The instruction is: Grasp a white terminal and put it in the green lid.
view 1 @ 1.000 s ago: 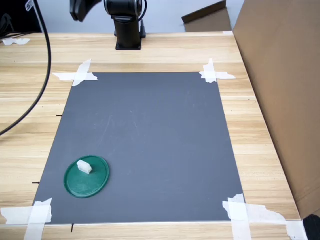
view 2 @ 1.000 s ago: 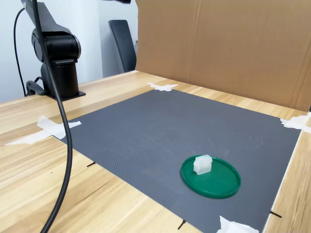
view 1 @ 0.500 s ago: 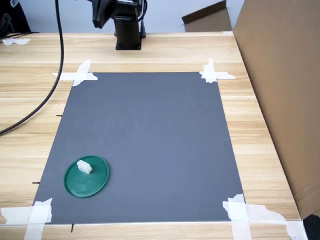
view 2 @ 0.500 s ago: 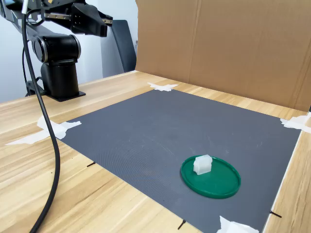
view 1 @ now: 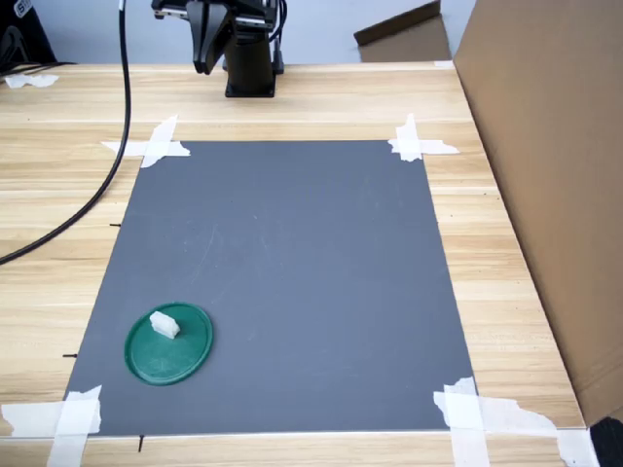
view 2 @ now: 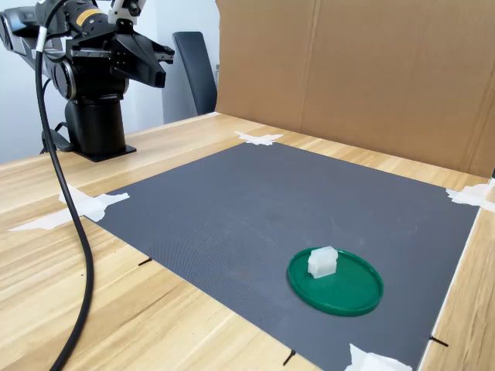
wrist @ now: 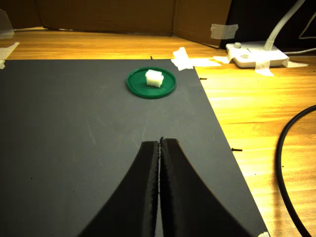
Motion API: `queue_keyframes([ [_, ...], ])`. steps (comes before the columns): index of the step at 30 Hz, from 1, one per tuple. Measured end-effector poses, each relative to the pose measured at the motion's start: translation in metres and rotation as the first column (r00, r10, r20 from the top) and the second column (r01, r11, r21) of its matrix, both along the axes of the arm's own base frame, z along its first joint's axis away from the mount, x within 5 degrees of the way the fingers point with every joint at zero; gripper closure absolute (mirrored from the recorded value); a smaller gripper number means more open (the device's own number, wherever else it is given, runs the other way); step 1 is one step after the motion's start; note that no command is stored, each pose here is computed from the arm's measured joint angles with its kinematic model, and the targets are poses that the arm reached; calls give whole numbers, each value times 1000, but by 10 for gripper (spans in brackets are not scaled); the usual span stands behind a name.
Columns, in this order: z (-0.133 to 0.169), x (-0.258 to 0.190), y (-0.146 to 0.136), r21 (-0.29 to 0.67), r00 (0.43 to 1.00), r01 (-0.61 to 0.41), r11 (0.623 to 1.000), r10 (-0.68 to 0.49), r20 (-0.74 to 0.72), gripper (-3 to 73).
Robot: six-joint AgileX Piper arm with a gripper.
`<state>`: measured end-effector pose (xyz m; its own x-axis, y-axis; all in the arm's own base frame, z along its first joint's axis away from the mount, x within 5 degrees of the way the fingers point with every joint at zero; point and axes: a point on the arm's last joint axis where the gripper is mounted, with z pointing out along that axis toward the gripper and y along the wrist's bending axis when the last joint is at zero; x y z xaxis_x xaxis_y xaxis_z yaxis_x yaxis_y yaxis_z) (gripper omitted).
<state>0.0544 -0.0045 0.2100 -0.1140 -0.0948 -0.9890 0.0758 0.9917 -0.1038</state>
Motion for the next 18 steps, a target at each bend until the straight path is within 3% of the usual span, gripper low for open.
queue_keyframes([
  [7, -20, 0, 0, -1, 999, 0, 1000, 0, -40, 723],
  [18, -20, 0, 0, -1, 999, 0, 1000, 0, -47, 723],
])
